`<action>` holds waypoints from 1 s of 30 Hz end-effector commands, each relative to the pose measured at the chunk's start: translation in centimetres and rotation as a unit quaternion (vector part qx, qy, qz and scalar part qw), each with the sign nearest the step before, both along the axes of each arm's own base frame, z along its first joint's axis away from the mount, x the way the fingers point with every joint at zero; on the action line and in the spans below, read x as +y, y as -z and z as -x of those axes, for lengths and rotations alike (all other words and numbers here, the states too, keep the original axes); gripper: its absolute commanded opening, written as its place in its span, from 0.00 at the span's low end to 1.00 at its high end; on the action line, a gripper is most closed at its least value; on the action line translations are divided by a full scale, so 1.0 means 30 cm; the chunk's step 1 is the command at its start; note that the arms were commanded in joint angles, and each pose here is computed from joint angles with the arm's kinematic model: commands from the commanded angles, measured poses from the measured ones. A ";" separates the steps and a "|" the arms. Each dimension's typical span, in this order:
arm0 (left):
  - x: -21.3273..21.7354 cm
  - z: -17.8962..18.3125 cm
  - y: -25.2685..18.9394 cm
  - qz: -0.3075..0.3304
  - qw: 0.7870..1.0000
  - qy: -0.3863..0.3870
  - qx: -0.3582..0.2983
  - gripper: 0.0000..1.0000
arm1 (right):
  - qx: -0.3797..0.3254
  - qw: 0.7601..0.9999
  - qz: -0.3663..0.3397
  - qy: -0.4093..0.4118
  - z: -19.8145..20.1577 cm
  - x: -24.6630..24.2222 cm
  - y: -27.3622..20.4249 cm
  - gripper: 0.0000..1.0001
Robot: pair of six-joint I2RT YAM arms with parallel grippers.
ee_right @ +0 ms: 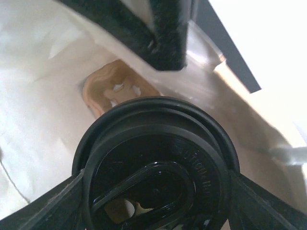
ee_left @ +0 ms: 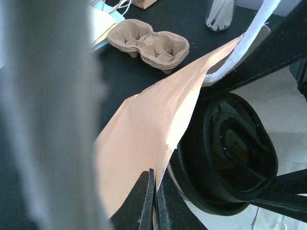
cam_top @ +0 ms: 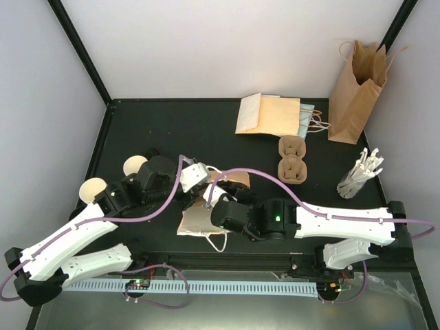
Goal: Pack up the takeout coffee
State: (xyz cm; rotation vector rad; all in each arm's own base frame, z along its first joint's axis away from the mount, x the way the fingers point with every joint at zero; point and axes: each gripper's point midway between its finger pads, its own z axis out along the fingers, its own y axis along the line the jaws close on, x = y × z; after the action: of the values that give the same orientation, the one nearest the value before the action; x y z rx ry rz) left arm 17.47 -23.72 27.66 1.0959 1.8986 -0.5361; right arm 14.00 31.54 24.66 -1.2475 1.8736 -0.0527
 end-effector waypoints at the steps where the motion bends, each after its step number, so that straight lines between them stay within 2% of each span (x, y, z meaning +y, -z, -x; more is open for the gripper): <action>1: -0.008 0.023 -0.007 0.017 1.000 0.009 0.010 0.02 | -0.052 0.998 -0.033 0.016 -0.040 0.030 -0.056 0.65; 5: -0.004 0.024 -0.013 0.019 1.000 0.007 0.008 0.01 | -0.055 0.998 -0.025 -0.017 -0.027 0.052 -0.027 0.68; 14: -0.005 0.024 -0.027 0.028 1.000 0.005 0.006 0.02 | -0.045 0.995 0.052 -0.075 0.003 0.073 0.080 0.69; 30: 0.003 0.028 -0.066 0.031 0.999 0.007 -0.006 0.02 | -0.050 0.991 0.065 -0.105 0.017 0.087 0.117 0.71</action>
State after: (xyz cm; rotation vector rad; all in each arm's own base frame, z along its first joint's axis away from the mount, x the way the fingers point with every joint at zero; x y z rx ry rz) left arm 17.10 -23.42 27.80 1.0751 1.8980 -0.5569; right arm 13.79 33.79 20.53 -1.4862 1.7078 -0.1456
